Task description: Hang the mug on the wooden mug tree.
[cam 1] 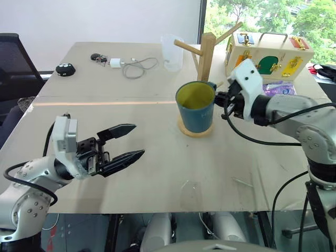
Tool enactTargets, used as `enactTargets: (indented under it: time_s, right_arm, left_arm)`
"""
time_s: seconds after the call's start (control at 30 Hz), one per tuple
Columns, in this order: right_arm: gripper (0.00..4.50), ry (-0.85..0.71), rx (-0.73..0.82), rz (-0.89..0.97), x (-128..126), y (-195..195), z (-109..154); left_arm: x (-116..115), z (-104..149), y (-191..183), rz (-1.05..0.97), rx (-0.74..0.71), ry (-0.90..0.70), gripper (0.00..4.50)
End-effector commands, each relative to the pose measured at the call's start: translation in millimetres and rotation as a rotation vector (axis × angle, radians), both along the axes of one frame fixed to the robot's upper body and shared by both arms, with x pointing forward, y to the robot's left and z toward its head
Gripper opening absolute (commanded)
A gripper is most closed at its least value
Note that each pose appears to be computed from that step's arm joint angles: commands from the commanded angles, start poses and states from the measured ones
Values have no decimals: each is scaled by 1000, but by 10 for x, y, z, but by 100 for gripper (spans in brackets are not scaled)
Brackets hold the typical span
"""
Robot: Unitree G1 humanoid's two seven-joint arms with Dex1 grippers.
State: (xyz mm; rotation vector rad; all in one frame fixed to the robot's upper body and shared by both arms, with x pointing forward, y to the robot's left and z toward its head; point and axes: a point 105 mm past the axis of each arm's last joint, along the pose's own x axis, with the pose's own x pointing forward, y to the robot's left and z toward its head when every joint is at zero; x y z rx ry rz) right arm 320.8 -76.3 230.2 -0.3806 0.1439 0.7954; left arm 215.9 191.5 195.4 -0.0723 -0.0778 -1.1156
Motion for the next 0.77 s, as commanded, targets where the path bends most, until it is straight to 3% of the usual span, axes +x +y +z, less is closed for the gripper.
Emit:
enactTargets:
  time_s: [0.03, 0.17, 0.3, 0.43, 0.6, 0.77]
  right_arm:
    - [138, -67, 10, 5, -6, -17, 156]
    - [329, -136, 67, 85, -185, -90, 308]
    - [329, -138, 88, 134, -434, -370, 296]
    - [329, -99, 81, 94, -620, -787, 67]
    - [329, -32, 57, -82, -849, -1436, -432]
    - [329, -25, 9, -102, -1051, -1653, -656]
  left_arm:
    - [-30, 75, -34, 14, 11, -51, 450]
    - [13, 43, -82, 57, 25, -44, 450]
    - [65, -31, -156, 108, 30, 1, 450]
    - [92, -233, -121, 167, 100, 55, 450]
    - [70, -445, 1, 200, 166, 124, 450]
    - [80, -523, 87, 205, 218, 156, 450]
